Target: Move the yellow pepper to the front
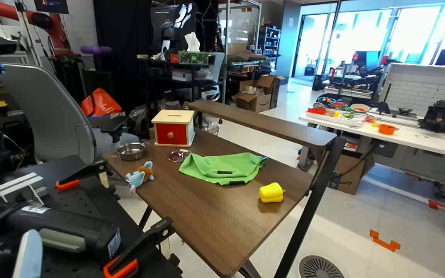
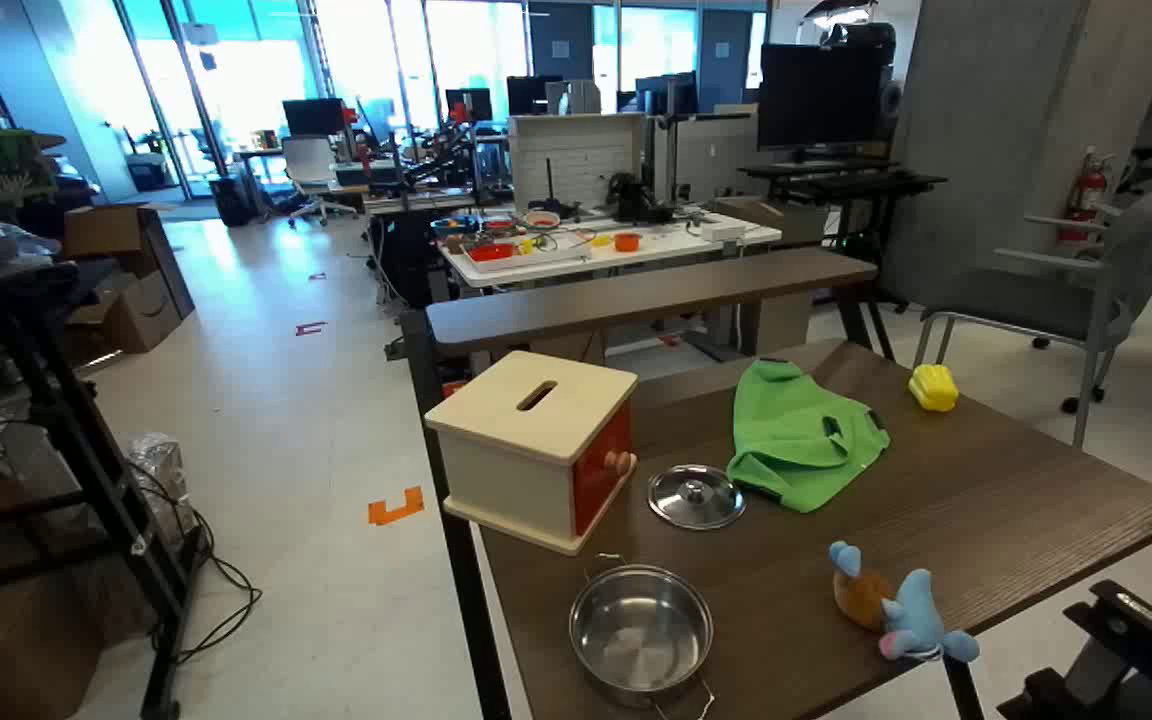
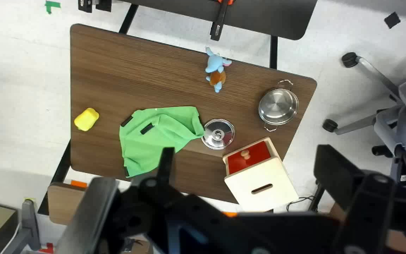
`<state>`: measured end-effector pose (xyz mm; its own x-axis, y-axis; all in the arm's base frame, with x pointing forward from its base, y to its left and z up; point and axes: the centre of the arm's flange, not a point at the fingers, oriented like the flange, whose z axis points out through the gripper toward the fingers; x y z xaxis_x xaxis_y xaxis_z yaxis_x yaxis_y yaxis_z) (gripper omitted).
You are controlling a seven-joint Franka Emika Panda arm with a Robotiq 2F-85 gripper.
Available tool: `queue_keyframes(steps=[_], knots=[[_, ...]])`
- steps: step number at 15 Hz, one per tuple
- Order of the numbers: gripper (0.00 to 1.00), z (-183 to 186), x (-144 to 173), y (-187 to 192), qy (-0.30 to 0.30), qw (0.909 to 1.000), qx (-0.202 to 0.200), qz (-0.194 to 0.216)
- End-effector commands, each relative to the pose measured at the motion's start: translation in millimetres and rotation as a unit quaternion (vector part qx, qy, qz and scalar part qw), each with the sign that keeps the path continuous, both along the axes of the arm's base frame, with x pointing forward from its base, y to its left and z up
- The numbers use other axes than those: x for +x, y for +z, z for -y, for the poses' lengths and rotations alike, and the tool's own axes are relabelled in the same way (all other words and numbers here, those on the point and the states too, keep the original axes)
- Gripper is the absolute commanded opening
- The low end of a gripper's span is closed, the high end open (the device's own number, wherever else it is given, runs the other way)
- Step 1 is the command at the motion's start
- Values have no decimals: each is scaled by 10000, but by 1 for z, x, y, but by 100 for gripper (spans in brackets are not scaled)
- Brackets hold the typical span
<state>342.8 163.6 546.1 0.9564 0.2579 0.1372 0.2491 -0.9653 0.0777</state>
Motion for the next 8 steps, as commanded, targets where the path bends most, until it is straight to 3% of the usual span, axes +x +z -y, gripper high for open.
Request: queue_keyframes(steps=[1,8], knots=[[100,0,0,1,1,10000,3,9],[100,0,0,2,3,10000,9,25]])
